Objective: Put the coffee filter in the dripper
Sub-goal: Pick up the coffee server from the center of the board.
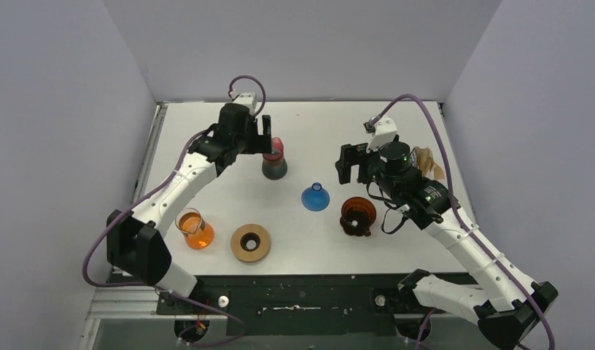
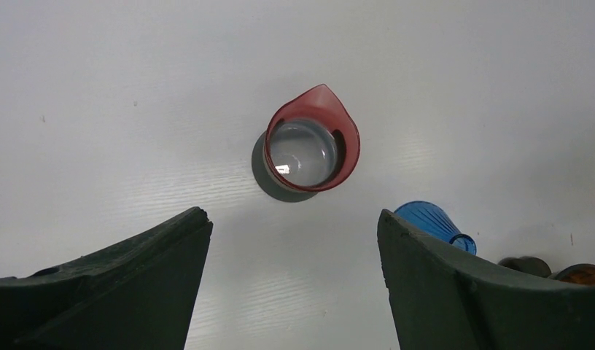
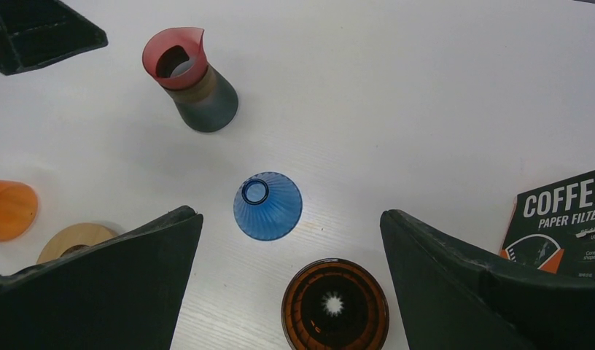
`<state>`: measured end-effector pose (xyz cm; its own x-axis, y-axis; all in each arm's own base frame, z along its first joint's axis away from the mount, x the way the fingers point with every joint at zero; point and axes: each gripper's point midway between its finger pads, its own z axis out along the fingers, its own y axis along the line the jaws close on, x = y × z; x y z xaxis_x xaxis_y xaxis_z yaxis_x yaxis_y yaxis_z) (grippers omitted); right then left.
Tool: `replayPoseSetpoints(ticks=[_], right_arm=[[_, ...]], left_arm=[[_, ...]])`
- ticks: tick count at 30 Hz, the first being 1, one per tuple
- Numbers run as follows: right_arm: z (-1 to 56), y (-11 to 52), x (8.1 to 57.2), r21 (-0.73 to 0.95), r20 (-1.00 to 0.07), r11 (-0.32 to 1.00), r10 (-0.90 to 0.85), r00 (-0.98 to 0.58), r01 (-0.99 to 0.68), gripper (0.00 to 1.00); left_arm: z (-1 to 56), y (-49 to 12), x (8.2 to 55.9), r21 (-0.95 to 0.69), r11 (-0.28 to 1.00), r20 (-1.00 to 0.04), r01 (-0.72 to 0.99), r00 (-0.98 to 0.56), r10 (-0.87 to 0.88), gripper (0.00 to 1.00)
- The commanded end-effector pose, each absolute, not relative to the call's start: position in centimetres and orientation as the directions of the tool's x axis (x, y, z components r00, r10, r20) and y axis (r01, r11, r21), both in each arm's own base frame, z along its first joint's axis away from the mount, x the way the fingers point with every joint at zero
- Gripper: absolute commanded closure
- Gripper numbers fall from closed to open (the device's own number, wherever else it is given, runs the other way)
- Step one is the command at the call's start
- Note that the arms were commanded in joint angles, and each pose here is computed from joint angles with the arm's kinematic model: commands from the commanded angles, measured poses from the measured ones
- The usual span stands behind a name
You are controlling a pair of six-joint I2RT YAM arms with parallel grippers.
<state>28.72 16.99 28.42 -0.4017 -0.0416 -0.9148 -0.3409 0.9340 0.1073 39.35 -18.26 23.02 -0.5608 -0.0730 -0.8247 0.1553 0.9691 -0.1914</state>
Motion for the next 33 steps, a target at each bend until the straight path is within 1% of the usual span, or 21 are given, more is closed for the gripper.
replayPoseSetpoints(ticks=[1,9,15,18,25,29,33], right_arm=[[28.1,17.1,28.2,0.128,-0.914,0.926,-0.029,-0.405,-0.356,0.0],[27.3,16.6,27.4,0.135,-0.911,0.925,-0.026,-0.412,-0.356,0.0],[27.1,16.3,26.9,0.136,-0.911,0.925,-0.025,-0.412,-0.356,0.0],[26.9,16.3,26.8,0.138,-0.909,0.923,-0.025,-0.415,-0.358,0.0],[26.6,16.2,26.7,0.139,-0.908,0.925,-0.024,-0.419,-0.354,0.0],[26.5,16.1,26.6,0.14,-0.907,0.925,-0.023,-0.42,-0.353,0.0],[26.4,16.1,26.6,0.143,-0.906,0.926,-0.019,-0.424,-0.349,0.0]], left_arm=[[23.2,-18.9,41.1,-0.191,0.97,-0.791,0.151,-0.608,-0.062,0.21],[19.6,-19.5,43.7,-0.157,0.979,-0.719,0.132,-0.695,-0.022,0.31],[17.6,-19.8,44.9,-0.124,0.985,-0.673,0.122,-0.74,0.007,0.41],[16.8,-19.7,45.3,-0.1,0.988,-0.654,0.119,-0.756,0.025,0.49],[15.1,-19.4,45.7,-0.058,0.992,-0.62,0.11,-0.783,0.051,0.59],[14.6,-19.4,46.0,-0.05,0.993,-0.609,0.111,-0.791,0.057,0.67],[14.1,-19.4,46.1,-0.039,0.993,-0.597,0.113,-0.799,0.068,0.79]])
